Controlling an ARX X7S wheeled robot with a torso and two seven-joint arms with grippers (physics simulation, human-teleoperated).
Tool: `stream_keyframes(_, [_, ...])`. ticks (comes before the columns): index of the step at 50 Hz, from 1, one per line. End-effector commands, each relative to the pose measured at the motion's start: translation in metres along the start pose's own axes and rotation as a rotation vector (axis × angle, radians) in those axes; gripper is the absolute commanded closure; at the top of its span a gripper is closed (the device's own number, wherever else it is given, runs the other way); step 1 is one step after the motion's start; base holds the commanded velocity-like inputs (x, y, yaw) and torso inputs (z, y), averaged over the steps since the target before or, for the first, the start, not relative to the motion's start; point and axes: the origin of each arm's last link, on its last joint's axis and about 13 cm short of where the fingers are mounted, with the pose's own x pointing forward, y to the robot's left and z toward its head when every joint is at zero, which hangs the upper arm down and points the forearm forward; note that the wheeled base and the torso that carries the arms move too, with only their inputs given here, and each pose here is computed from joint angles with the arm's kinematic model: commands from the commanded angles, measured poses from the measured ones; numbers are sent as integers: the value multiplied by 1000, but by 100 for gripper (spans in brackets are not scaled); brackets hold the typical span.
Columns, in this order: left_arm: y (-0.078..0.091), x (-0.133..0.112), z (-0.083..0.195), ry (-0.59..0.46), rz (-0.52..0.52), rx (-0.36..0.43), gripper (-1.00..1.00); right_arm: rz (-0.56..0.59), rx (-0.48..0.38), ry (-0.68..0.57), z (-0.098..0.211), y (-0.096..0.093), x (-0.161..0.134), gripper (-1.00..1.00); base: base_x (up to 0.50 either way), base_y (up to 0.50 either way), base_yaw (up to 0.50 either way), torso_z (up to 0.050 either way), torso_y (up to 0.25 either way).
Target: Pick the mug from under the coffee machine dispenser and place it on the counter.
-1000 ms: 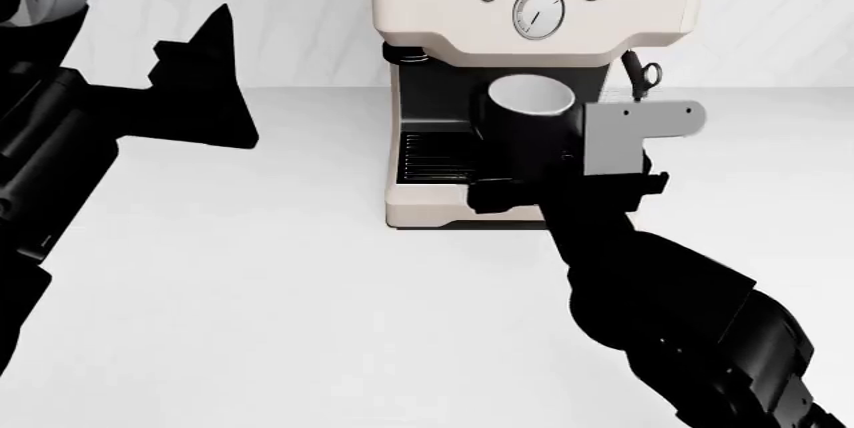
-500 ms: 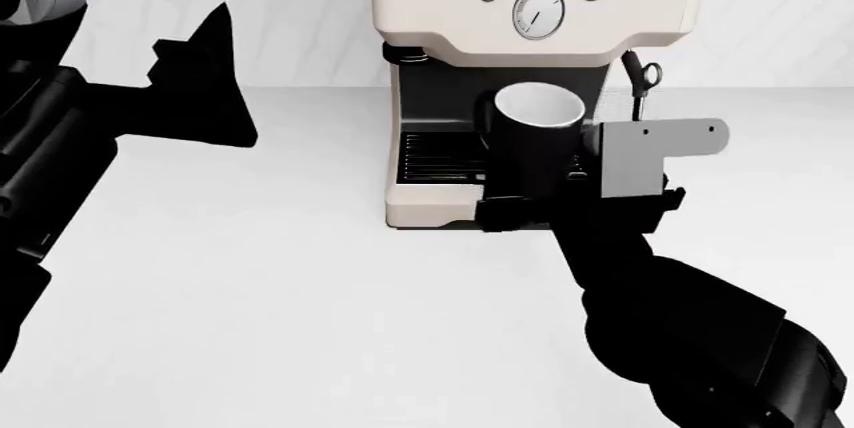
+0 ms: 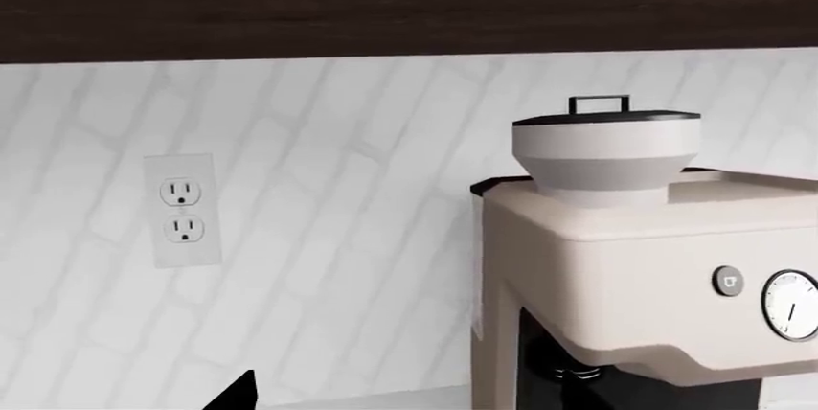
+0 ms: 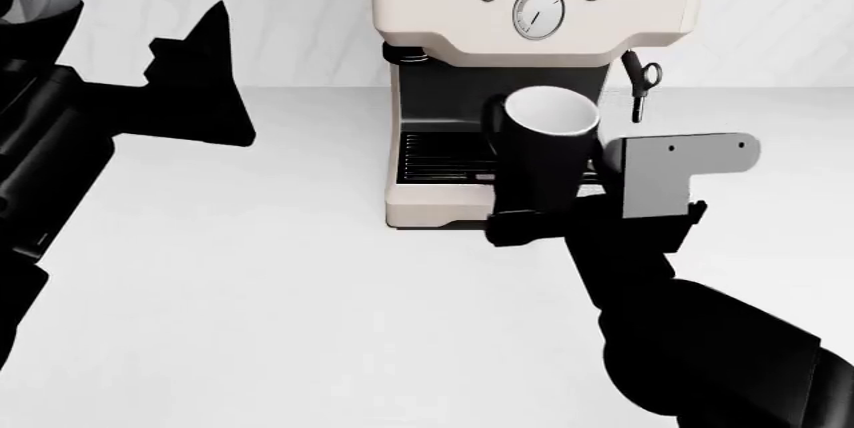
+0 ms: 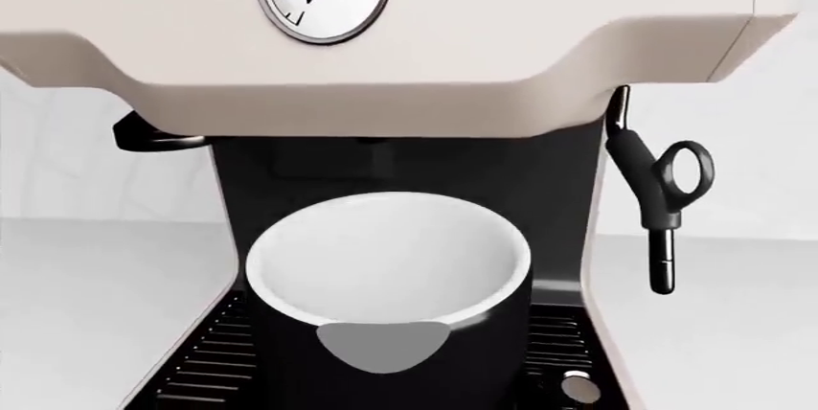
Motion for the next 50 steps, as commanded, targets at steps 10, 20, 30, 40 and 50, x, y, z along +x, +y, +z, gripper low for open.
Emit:
stream_keyframes(10, [1, -1, -1, -4, 4, -3, -100, 0, -24, -48, 9, -3, -25, 100, 0, 0, 0, 0, 1])
stream_keyframes(20, [1, -2, 0, -8, 3, -4, -100, -9, -29, -80, 17, -6, -39, 100, 0, 0, 0, 0, 0])
stream_keyframes(30, [1, -2, 1, -13, 4, -6, -100, -34, -25, -114, 25, -11, -50, 100, 0, 0, 0, 0, 0])
stream_keyframes(40, [0, -3, 1, -14, 3, -6, -100, -47, -39, -153, 36, -12, -61, 100, 0, 0, 0, 0, 0])
stream_keyframes(50, [1, -3, 1, -17, 5, -8, -100, -86, -43, -201, 53, -18, -68, 100, 0, 0, 0, 0, 0])
